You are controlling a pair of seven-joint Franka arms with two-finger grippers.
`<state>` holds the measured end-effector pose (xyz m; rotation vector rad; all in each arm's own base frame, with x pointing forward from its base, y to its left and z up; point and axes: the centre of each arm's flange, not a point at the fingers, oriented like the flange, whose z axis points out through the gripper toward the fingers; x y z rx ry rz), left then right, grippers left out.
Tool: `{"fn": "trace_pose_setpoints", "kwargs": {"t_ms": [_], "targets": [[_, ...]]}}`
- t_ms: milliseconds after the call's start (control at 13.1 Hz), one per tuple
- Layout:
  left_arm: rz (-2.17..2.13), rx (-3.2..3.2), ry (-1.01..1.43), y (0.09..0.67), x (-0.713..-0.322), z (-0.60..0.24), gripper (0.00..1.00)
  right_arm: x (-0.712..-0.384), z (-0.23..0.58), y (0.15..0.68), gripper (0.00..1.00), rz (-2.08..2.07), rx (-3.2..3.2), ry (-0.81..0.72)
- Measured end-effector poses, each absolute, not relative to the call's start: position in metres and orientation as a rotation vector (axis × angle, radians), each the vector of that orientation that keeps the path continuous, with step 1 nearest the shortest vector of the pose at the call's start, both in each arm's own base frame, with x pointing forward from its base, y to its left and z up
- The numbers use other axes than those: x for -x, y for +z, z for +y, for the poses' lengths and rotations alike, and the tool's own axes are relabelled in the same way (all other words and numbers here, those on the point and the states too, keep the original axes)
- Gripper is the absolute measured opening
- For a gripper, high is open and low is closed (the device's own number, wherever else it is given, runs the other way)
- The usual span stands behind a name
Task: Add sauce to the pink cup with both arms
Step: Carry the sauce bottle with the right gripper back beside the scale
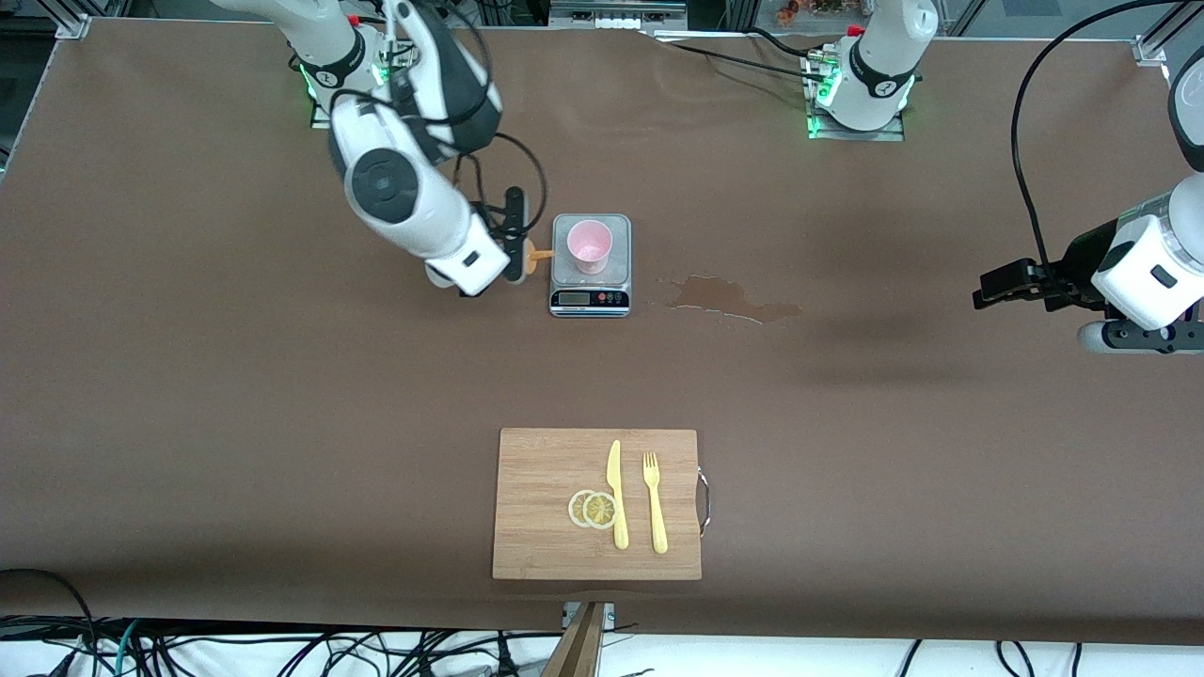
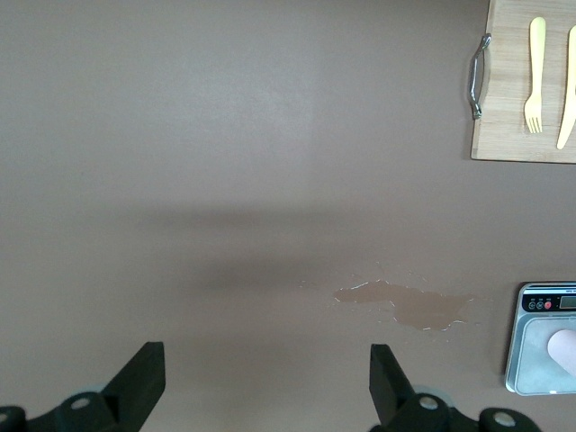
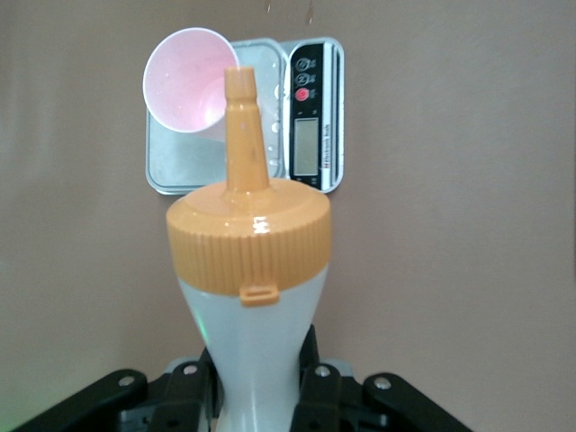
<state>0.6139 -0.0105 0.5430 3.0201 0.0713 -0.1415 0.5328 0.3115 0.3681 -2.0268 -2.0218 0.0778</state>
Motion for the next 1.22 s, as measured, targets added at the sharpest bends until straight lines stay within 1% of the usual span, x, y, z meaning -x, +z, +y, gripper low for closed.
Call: {"fn": "trace_pose_setpoints", "kwargs": {"t_ms": [305, 610, 914, 1219], "targets": [[0.072, -3.020, -0.141, 0.543, -0.614, -0.010, 1.00, -0.567, 0.226, 0.360, 0.33, -1.915, 1.847, -0.101], [0.069, -3.020, -0.143, 0.542, -0.614, -0.011, 1.00, -0.586, 0.122, 0.326, 0.33, -1.769, 1.662, -0.261], [0.069, -3.020, -0.144, 0.542, -0.614, -0.012, 1.00, -0.583, 0.034, 0.246, 0.33, -1.631, 1.459, -0.461], [0.068, -3.020, -0.144, 0.542, -0.614, -0.012, 1.00, -0.574, -0.025, 0.191, 0.33, -1.505, 1.335, -0.555]]}}
